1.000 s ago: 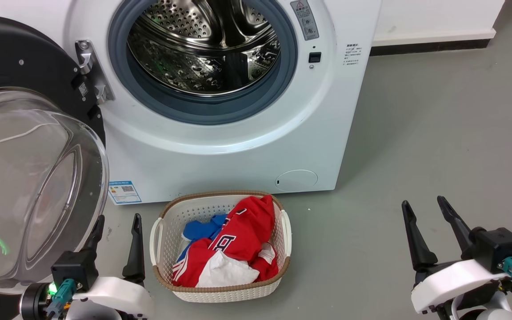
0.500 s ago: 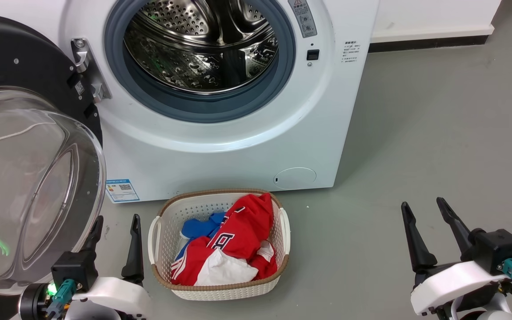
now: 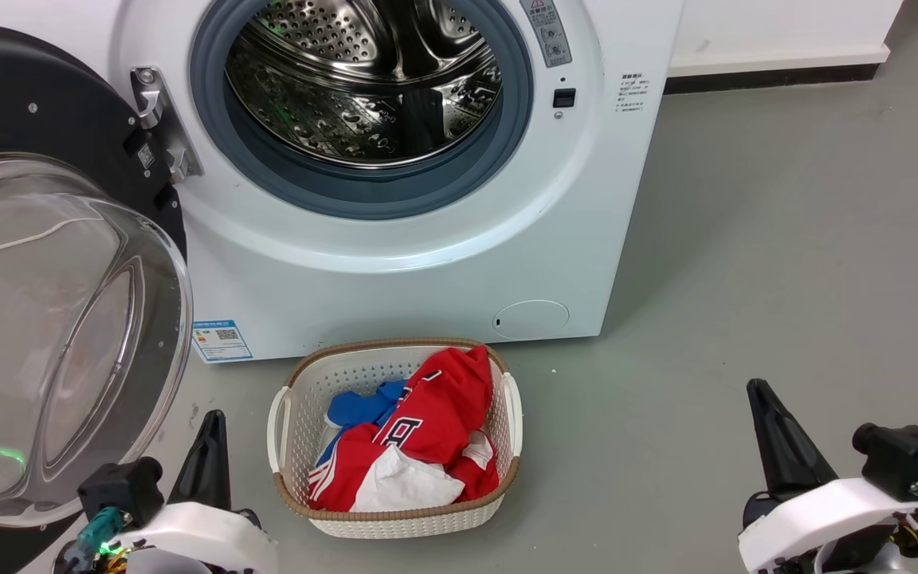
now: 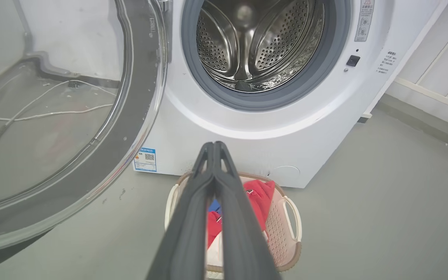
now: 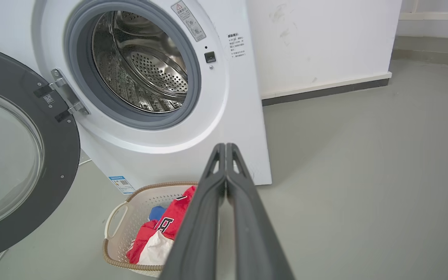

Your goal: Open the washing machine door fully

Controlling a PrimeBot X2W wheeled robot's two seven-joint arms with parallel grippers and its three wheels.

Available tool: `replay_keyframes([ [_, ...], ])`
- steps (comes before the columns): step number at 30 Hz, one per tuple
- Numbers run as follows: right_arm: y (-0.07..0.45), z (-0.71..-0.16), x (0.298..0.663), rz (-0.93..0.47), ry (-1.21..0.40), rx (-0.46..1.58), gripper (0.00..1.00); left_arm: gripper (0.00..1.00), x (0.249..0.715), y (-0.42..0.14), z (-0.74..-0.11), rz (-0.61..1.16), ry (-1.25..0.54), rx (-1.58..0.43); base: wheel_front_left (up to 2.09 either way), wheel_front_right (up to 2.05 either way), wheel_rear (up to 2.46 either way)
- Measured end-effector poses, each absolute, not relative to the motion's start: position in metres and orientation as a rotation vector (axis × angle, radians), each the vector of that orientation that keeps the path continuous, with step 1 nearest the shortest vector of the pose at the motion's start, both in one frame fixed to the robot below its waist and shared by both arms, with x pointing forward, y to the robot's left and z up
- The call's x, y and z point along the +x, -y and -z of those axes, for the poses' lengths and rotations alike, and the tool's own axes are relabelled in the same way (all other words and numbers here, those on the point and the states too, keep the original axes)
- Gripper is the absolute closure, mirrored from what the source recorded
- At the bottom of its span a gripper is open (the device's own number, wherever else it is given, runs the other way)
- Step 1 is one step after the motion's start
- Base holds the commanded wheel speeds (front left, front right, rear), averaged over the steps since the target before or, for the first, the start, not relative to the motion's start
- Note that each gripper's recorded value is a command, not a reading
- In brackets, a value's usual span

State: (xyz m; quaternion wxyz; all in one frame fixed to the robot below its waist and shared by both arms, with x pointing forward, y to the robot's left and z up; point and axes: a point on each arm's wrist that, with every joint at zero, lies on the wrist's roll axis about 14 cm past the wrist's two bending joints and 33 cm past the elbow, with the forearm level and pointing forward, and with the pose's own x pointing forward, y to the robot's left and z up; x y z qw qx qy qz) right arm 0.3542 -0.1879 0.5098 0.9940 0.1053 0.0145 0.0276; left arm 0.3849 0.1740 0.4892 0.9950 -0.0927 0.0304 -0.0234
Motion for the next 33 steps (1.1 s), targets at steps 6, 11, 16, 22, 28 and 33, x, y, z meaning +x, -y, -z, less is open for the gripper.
replay_keyframes([
  [6,0.190,-0.507,0.356,-0.043,-0.038,0.344,1.00,1.00,0.385,-0.178,-0.484,0.020,-0.096,-0.315,0.00,0.00,0.00],
  [11,0.192,-0.506,0.358,-0.034,-0.039,0.452,1.00,1.00,0.386,-0.179,-0.482,0.007,-0.118,-0.425,0.00,0.00,0.00],
  [16,0.194,-0.504,0.360,-0.025,-0.043,0.550,1.00,1.00,0.387,-0.182,-0.481,-0.007,-0.130,-0.522,0.00,0.00,0.00],
  [22,0.195,-0.503,0.362,-0.018,-0.043,0.641,1.00,1.00,0.387,-0.183,-0.479,-0.020,-0.141,-0.619,0.00,0.00,0.00],
  [28,0.197,-0.504,0.364,-0.012,-0.040,0.726,1.00,1.00,0.388,-0.183,-0.480,-0.026,-0.145,-0.708,0.00,0.00,0.00],
  [33,0.198,-0.503,0.365,-0.007,-0.040,0.779,1.00,1.00,0.388,-0.184,-0.480,-0.028,-0.147,-0.763,0.00,0.00,0.00],
])
